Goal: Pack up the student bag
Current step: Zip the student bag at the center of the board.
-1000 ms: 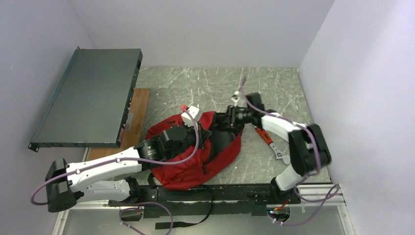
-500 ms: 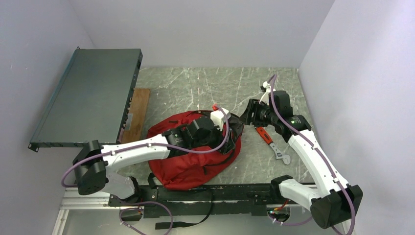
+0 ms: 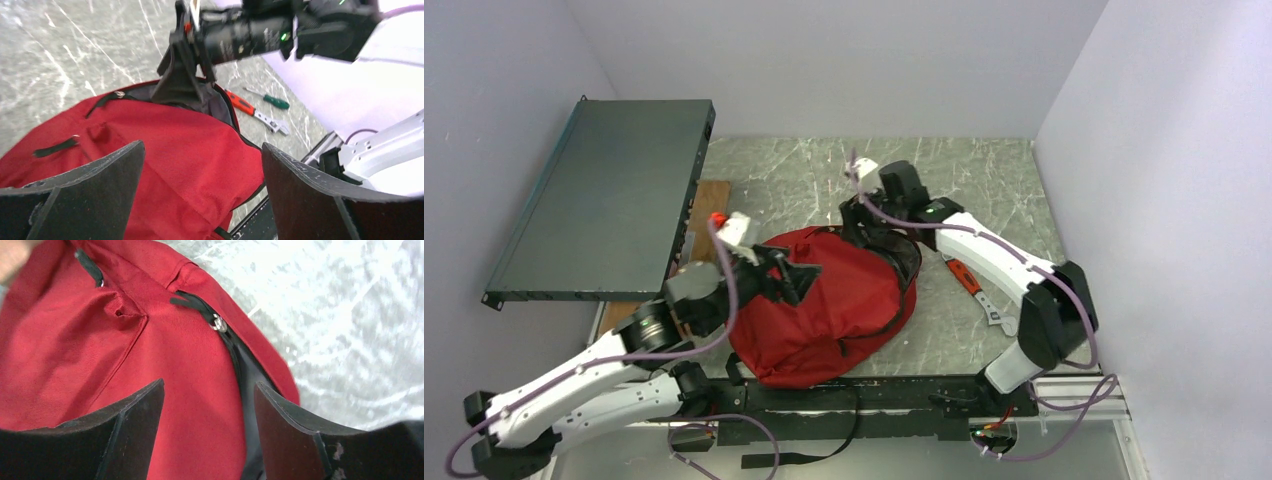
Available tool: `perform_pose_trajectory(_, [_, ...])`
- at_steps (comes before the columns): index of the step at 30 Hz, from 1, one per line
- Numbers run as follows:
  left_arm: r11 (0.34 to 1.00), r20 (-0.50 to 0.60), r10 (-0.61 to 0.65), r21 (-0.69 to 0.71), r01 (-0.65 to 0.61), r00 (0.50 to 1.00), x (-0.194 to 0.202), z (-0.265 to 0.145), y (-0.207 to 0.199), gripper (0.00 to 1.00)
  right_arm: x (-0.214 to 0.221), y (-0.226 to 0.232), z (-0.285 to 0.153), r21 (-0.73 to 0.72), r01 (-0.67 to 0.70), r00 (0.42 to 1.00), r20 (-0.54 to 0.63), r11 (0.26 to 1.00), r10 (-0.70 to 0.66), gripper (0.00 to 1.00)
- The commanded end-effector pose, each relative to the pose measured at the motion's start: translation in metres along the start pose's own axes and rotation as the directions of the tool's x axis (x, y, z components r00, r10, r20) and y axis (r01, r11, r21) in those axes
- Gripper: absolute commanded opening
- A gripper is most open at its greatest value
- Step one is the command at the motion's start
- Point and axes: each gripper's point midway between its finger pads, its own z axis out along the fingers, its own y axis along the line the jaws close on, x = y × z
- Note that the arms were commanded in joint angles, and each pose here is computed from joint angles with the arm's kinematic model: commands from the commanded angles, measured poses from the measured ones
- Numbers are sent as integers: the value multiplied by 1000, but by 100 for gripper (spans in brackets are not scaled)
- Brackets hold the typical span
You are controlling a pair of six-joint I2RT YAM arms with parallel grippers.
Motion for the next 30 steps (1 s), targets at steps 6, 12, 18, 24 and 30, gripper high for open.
perform_pose_trajectory(6, [991,33,25,-133,-20,999,-5,-44,39,92,-50,20,49,-6,673,720,238,740,-652,63])
perform_pose_trajectory(12, [993,47,37,-112,-31,998,-3,-45,38,93,-30,39,71,-145,760,648,251,633,-719,56])
perform_pose_trajectory(18, [995,48,48,-87,-44,998,-3,-45,34,94,-30,51,86,-222,774,633,291,593,-717,53])
perform_pose_trajectory(24, [995,55,43,-89,-38,998,-3,-49,36,95,-26,41,103,-220,772,635,256,596,-729,45])
perform_pose_trajectory(30, [993,53,56,-108,-50,997,-3,-51,41,96,-16,28,111,-196,764,645,199,615,-738,30])
